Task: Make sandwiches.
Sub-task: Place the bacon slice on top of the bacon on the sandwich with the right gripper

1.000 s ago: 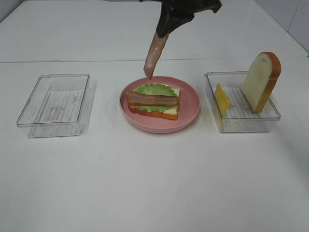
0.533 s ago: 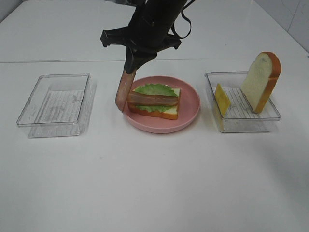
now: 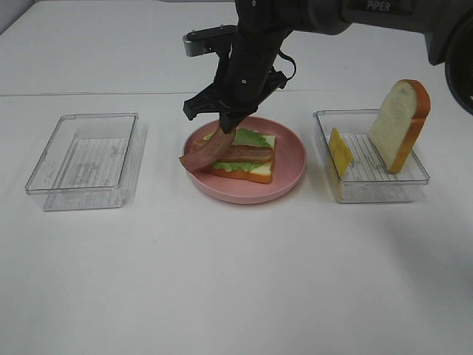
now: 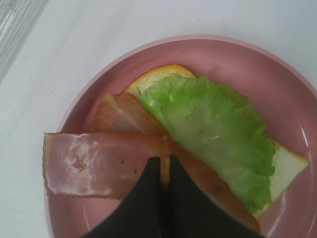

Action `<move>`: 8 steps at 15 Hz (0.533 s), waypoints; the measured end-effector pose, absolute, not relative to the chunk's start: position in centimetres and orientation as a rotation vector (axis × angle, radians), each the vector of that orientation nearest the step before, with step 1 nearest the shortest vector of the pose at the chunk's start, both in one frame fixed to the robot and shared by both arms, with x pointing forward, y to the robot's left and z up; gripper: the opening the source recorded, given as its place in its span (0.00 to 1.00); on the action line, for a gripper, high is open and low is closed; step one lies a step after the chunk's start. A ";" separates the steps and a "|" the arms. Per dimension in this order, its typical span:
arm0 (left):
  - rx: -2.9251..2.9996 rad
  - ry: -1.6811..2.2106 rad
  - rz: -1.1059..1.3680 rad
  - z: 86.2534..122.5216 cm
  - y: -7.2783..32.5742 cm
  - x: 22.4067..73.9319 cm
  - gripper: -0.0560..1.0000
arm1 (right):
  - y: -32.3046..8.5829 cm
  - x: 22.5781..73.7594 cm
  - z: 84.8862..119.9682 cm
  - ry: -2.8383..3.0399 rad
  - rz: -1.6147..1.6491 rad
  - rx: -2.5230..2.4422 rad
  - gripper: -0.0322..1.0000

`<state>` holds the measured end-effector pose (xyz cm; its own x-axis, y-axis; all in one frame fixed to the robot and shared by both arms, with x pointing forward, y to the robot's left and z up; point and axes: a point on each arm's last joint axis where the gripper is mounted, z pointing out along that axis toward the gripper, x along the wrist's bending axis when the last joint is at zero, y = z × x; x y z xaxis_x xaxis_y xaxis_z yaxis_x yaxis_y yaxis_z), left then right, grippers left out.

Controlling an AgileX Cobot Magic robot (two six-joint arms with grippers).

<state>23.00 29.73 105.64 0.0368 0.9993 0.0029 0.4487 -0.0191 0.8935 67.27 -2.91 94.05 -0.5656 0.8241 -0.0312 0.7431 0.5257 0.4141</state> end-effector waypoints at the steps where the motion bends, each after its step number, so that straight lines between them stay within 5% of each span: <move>1: 1.568 1.509 0.934 105.6 29.7 23.0 0.95 | -3.0 67.4 94.0 2.532 0.522 1.305 0.05; 8: 1.568 1.509 0.934 105.6 29.7 23.0 0.95 | -3.5 68.0 93.3 2.505 0.446 1.214 0.05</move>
